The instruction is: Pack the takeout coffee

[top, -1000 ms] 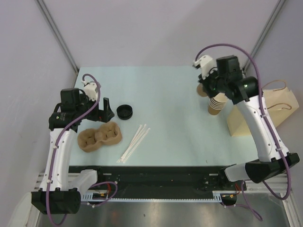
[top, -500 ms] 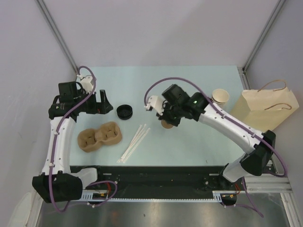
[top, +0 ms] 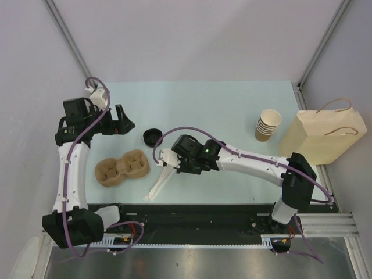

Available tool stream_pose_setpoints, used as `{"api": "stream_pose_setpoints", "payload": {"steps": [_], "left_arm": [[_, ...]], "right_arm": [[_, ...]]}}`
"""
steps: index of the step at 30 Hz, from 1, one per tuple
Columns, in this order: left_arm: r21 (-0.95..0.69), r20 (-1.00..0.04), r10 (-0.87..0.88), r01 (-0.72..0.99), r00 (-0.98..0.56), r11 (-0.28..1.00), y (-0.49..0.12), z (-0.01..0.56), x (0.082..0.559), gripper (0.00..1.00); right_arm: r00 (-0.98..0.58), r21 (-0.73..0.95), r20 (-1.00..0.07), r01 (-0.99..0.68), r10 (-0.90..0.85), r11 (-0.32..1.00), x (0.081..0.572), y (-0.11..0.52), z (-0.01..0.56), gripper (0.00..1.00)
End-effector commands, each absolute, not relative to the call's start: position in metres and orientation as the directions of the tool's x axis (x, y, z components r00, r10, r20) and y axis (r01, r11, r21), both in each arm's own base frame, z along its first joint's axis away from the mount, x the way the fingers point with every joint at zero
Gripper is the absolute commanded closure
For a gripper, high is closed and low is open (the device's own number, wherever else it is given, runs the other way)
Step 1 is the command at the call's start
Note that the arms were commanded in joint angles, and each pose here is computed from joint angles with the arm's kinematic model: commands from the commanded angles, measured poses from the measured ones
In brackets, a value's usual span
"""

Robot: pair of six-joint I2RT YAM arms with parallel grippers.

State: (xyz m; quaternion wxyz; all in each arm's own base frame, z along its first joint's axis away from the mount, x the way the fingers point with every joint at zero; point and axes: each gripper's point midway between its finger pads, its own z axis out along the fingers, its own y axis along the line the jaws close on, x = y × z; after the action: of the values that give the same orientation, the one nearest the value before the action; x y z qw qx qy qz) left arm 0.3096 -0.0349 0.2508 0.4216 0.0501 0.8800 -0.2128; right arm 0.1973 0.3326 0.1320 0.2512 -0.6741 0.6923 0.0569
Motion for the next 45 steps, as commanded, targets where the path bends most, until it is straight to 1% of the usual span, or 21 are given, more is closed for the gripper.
{"api": "stream_pose_setpoints", "payload": {"steps": [1, 3, 4, 5, 6, 10, 18, 20, 21, 24, 27, 29, 30, 33, 37, 38, 39, 40, 41, 42, 45], "left_arm": [[-0.288, -0.874, -0.130, 0.283, -0.467, 0.915, -0.033, 0.288, 0.321, 0.00], [-0.283, -0.894, -0.135, 0.304, -0.428, 0.910, -0.036, 0.288, 0.319, 0.00], [-0.246, -0.929, -0.124, 0.331, -0.348, 0.911, -0.038, 0.306, 0.317, 0.00], [-0.240, -0.934, -0.126, 0.330, -0.333, 0.913, -0.038, 0.300, 0.316, 0.01], [-0.191, -0.966, -0.115, 0.343, -0.230, 0.920, -0.037, 0.321, 0.314, 0.01], [-0.168, -0.979, -0.135, 0.230, -0.153, 0.959, -0.018, 0.323, 0.317, 0.01], [-0.233, -0.921, -0.104, 0.317, -0.376, 0.920, -0.033, 0.287, 0.322, 0.00], [-0.251, -0.908, -0.106, 0.324, -0.404, 0.912, -0.035, 0.284, 0.325, 0.00], [-0.253, -0.907, -0.106, 0.326, -0.408, 0.911, -0.035, 0.283, 0.326, 0.00], [-0.264, -0.900, -0.110, 0.325, -0.422, 0.908, -0.035, 0.280, 0.329, 0.00], [-0.266, -0.893, -0.107, 0.322, -0.437, 0.909, -0.034, 0.276, 0.331, 0.00], [-0.260, -0.890, -0.096, 0.325, -0.446, 0.909, -0.033, 0.274, 0.330, 0.00], [-0.262, -0.886, -0.095, 0.322, -0.454, 0.910, -0.033, 0.272, 0.331, 0.00], [-0.242, -0.882, -0.062, 0.337, -0.467, 0.910, -0.032, 0.267, 0.333, 0.00], [-0.193, -0.868, 0.008, 0.352, -0.496, 0.916, -0.031, 0.257, 0.336, 0.00], [-0.155, -0.868, 0.065, 0.393, -0.492, 0.906, -0.035, 0.254, 0.336, 0.01], [-0.133, -0.869, 0.101, 0.425, -0.485, 0.895, -0.039, 0.256, 0.337, 0.00], [-0.154, -0.841, 0.135, 0.470, -0.524, 0.869, -0.048, 0.244, 0.331, 0.01], [-0.092, -0.836, 0.241, 0.559, -0.492, 0.824, -0.058, 0.239, 0.329, 0.01], [-0.062, -0.829, 0.285, 0.584, -0.482, 0.809, -0.062, 0.240, 0.330, 0.02], [0.002, -0.760, 0.413, 0.635, -0.501, 0.773, -0.073, 0.218, 0.333, 0.04]], "right_arm": [[0.045, -0.322, -0.470, -0.939, -0.881, 0.124, 0.220, 0.349, 0.134, 1.00], [0.043, -0.303, -0.467, -0.946, -0.883, 0.114, 0.218, 0.351, 0.129, 1.00], [0.041, -0.294, -0.467, -0.949, -0.883, 0.112, 0.216, 0.351, 0.127, 1.00], [0.041, -0.285, -0.469, -0.953, -0.882, 0.107, 0.214, 0.353, 0.126, 1.00], [0.036, -0.275, -0.470, -0.956, -0.882, 0.107, 0.212, 0.353, 0.125, 1.00], [0.031, -0.252, -0.470, -0.963, -0.882, 0.100, 0.207, 0.357, 0.118, 1.00], [0.028, -0.246, -0.460, -0.964, -0.887, 0.097, 0.205, 0.362, 0.108, 1.00], [0.022, -0.236, -0.456, -0.967, -0.890, 0.097, 0.203, 0.362, 0.106, 0.95], [0.021, -0.235, -0.455, -0.967, -0.890, 0.098, 0.202, 0.362, 0.106, 0.85], [0.027, -0.243, -0.459, -0.965, -0.888, 0.096, 0.202, 0.362, 0.108, 0.67], [0.037, -0.256, -0.481, -0.961, -0.876, 0.100, 0.202, 0.363, 0.120, 0.45], [0.052, -0.282, -0.504, -0.953, -0.862, 0.108, 0.205, 0.362, 0.136, 0.37], [0.052, -0.288, -0.513, -0.951, -0.857, 0.115, 0.207, 0.361, 0.142, 0.30], [0.033, -0.282, -0.587, -0.945, -0.809, 0.166, 0.216, 0.356, 0.177, 0.18], [-0.003, -0.277, -0.697, -0.921, -0.717, 0.274, 0.246, 0.345, 0.234, 0.13], [-0.032, -0.267, -0.729, -0.907, -0.684, 0.327, 0.260, 0.336, 0.248, 0.11], [-0.046, -0.255, -0.782, -0.887, -0.622, 0.386, 0.270, 0.332, 0.274, 0.01], [-0.067, -0.236, -0.806, -0.875, -0.588, 0.424, 0.278, 0.327, 0.285, 0.00], [-0.107, -0.204, -0.831, -0.854, -0.546, 0.479, 0.296, 0.313, 0.297, 0.00], [-0.173, -0.134, -0.852, -0.840, -0.494, 0.525, 0.303, 0.309, 0.310, 0.00], [-0.307, 0.060, -0.881, -0.827, -0.360, 0.559, 0.326, 0.283, 0.323, 0.00]]}}
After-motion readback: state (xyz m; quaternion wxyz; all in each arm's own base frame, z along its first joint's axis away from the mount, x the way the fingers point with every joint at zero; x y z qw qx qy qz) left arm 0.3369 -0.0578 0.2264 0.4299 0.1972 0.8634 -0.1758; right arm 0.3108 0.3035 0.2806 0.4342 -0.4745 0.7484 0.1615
